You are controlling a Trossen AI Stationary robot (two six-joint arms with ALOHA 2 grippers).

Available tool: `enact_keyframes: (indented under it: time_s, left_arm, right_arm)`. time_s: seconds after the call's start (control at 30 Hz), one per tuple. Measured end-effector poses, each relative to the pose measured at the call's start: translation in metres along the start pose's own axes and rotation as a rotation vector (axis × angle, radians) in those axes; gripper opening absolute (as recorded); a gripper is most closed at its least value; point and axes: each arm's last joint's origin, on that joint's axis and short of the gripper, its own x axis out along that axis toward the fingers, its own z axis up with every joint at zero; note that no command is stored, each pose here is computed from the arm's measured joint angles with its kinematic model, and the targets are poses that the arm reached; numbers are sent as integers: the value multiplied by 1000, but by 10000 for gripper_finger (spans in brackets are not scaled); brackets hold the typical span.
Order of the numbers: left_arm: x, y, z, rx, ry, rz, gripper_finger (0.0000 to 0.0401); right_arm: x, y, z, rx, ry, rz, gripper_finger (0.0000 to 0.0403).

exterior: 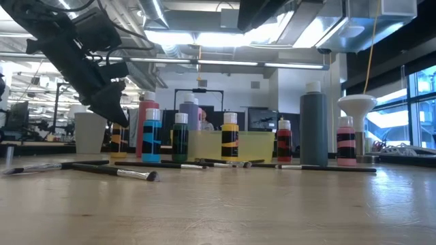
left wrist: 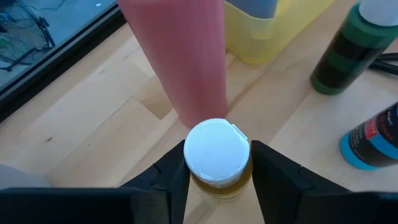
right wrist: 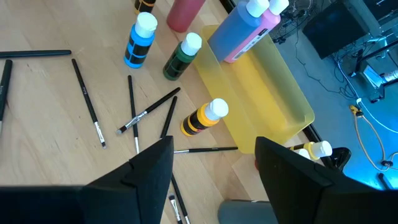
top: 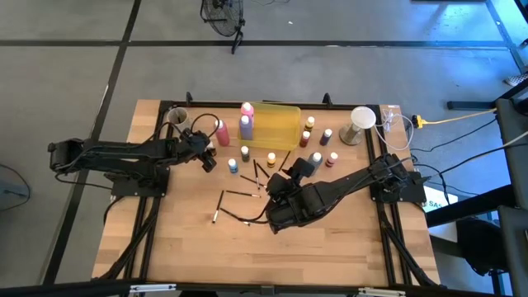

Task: Pick & Place Paint Supplies
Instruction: Put the small dark yellow paint bottle into the yellow bin

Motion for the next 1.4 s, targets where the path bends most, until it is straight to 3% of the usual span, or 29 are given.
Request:
enact_keyframes:
  time_s: [0.47,0.73,0.93,1.4]
  left_arm:
    - [-13,-3,9,45,75,-23,140]
    - [-25,-10,18,64,49,-45,140]
    - [-35,-12,25,92,29,5,139]
    - [-76,-17,70,116,-113,6,139]
  right_arm:
    - [0,0,0,5,-3,3,229]
    - [0,1,0,6,6,12,229]
    - [0,1,0,9,4,14,229]
    - [0,0,1,11,-20,-7,229]
